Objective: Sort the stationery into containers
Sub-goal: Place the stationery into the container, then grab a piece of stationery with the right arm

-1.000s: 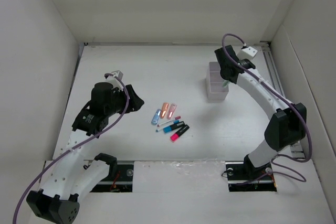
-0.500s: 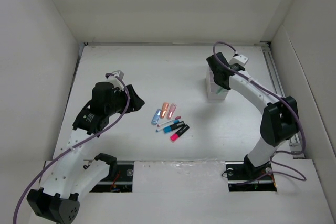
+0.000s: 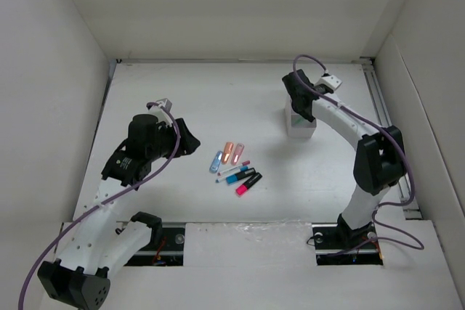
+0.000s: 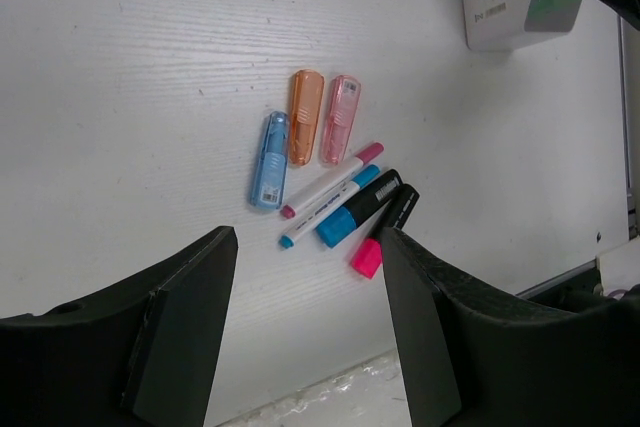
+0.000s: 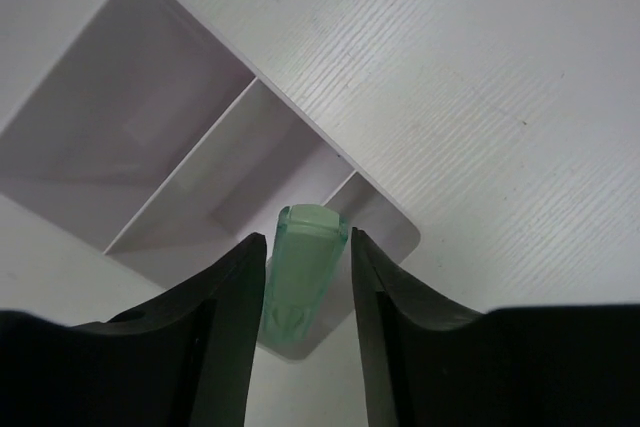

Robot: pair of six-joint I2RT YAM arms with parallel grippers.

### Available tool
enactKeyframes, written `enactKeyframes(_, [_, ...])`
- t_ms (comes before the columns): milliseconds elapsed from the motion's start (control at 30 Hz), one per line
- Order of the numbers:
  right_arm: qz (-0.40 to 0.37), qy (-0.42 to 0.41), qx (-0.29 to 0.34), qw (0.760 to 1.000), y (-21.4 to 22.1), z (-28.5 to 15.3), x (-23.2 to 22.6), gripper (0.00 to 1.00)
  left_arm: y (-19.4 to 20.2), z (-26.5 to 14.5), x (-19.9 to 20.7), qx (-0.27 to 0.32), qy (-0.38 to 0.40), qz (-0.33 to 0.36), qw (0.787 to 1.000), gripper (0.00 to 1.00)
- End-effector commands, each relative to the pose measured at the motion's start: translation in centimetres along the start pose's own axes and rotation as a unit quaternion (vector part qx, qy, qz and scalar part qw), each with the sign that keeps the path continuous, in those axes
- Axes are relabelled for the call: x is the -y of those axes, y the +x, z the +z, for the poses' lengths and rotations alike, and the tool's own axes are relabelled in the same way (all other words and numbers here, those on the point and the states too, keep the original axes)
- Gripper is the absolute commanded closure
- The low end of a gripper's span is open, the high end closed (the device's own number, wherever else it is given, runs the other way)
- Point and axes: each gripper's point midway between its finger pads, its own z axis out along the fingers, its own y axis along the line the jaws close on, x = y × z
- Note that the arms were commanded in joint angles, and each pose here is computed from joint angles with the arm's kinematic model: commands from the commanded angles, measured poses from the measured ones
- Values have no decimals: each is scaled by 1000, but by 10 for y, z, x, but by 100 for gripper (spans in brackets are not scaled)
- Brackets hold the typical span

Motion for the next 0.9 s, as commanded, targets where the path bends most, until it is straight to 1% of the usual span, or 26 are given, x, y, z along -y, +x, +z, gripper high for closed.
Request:
enactKeyframes(0, [38,-18,17,999,-16,-13,-3,53,-5,0,5,10,12,11,1000,44])
enactKeyframes(67, [43,-23,20,999,-20,-19,-1,50,-4,2,4,6,10,10,1000,44])
enactKeyframes(167, [42,-32,23,998,-25,-30,0,48,-8,1,5,13,9,11,1000,44])
enactKeyframes(200, [44,-41,24,998,-27,-36,-1,48,-8,1,5,13,8,11,1000,44])
enactKeyframes(233, [37,-61,23,997,-27,-50,-3,51,-11,-1,6,17,11,17,1000,44])
enactKeyframes(267, [17,-83,19,996,-25,-61,-6,57,-12,-1,5,19,7,17,1000,44])
enactKeyframes(300, [14,-134,1,991,-18,-76,-23,72,-13,-3,6,19,7,17,1000,44])
enactKeyframes(333, [-17,-176,-21,984,5,-95,-33,82,-12,-1,5,15,4,16,1000,44])
enactKeyframes(367, [-15,-223,-42,974,15,-116,-44,89,-12,-1,5,15,4,16,1000,44])
enactKeyframes(400, [-41,-257,-66,963,34,-128,-53,96,-13,0,4,18,0,16,1000,44])
enactKeyframes(433, [-53,-300,-101,947,56,-147,-66,100,-13,0,4,18,0,16,1000,44])
enactKeyframes(467, [-86,-321,-124,935,90,-161,-70,100,-13,0,4,18,0,16,1000,44])
enactKeyframes(500, [-95,-330,-138,929,107,-168,-76,100,-16,-2,6,22,2,17,1000,44])
enactKeyframes(533, [-114,-328,-151,926,125,-168,-78,97,-16,-2,6,22,2,17,1000,44])
enactKeyframes(567, [-128,-325,-163,923,140,-175,-82,92,-16,-2,6,22,2,17,1000,44])
enactKeyframes(600, [-149,-306,-181,923,166,-165,-84,82,-16,-2,6,22,2,17,1000,44])
enactKeyframes(633, [-160,-305,-190,919,179,-166,-89,71,-16,-2,6,22,2,17,1000,44])
enactKeyframes(667, [-173,-298,-195,918,189,-164,-89,54,-16,-2,6,22,2,17,1000,44])
enactKeyframes(700, [-192,-293,-201,915,207,-164,-94,50,-15,-5,6,23,2,17,1000,44])
enactKeyframes(733, [-204,-292,-202,912,216,-164,-97,47,-15,-5,6,23,2,17,1000,44])
enactKeyframes(800, [-213,-288,-200,912,224,-163,-104,46,-15,-5,6,23,2,17,1000,44])
enactKeyframes(867, [-232,-269,-205,912,239,-149,-101,46,-14,-7,6,22,2,17,1000,44])
